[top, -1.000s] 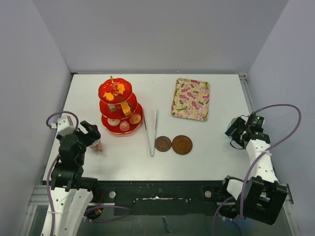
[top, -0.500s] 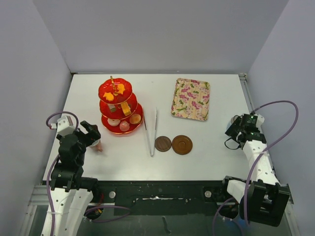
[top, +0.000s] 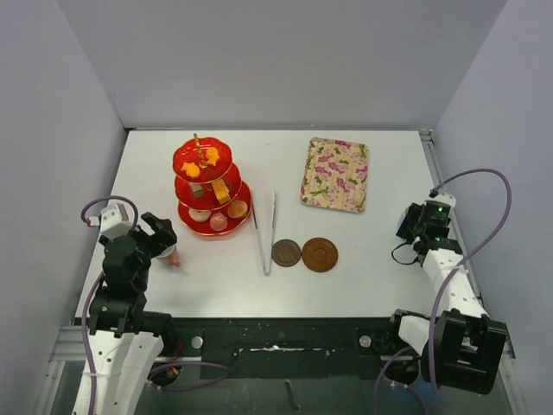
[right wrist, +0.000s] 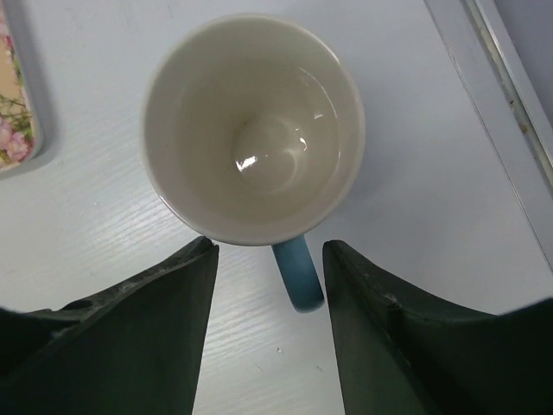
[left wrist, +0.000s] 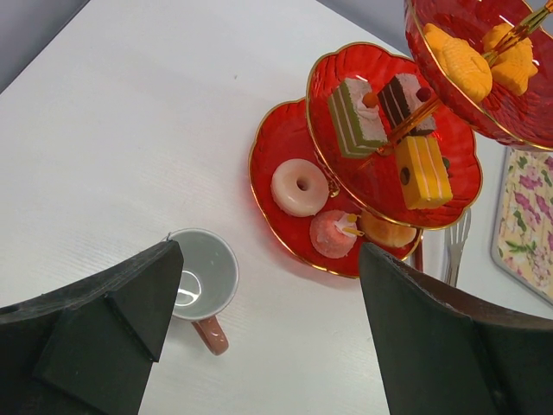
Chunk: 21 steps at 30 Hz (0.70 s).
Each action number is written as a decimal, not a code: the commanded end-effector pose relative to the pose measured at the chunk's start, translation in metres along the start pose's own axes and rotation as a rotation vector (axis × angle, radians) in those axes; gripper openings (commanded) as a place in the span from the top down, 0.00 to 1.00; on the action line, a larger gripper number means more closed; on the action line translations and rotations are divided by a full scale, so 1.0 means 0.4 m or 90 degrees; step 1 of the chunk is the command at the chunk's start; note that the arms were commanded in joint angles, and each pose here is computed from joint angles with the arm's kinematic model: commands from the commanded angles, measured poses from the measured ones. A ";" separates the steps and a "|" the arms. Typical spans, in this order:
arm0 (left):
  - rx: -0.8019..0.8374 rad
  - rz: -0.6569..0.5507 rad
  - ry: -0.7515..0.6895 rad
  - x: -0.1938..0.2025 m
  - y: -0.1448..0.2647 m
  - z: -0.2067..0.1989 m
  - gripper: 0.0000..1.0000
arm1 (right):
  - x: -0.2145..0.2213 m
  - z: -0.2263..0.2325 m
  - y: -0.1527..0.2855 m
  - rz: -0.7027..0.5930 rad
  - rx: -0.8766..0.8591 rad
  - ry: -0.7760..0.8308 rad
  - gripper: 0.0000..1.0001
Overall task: Serve the afternoon tea
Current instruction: Pick up the cup at the center of the board.
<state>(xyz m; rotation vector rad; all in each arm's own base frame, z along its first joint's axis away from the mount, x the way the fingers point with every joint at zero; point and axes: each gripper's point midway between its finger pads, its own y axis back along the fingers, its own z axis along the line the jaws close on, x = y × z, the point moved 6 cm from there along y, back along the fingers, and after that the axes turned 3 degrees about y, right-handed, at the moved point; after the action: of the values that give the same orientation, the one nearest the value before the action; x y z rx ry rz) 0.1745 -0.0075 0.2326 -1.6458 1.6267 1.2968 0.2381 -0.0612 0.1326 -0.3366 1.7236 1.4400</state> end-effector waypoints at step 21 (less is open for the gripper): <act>0.028 -0.036 0.002 -0.030 -0.001 -0.019 0.19 | -0.017 0.012 -0.058 -0.102 -0.044 0.068 0.77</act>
<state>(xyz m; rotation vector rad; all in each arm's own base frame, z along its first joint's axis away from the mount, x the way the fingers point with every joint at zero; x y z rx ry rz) 0.1746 -0.0073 0.2334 -1.6403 1.6193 1.2958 0.2473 -0.0630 0.1141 -0.5135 1.7356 1.4308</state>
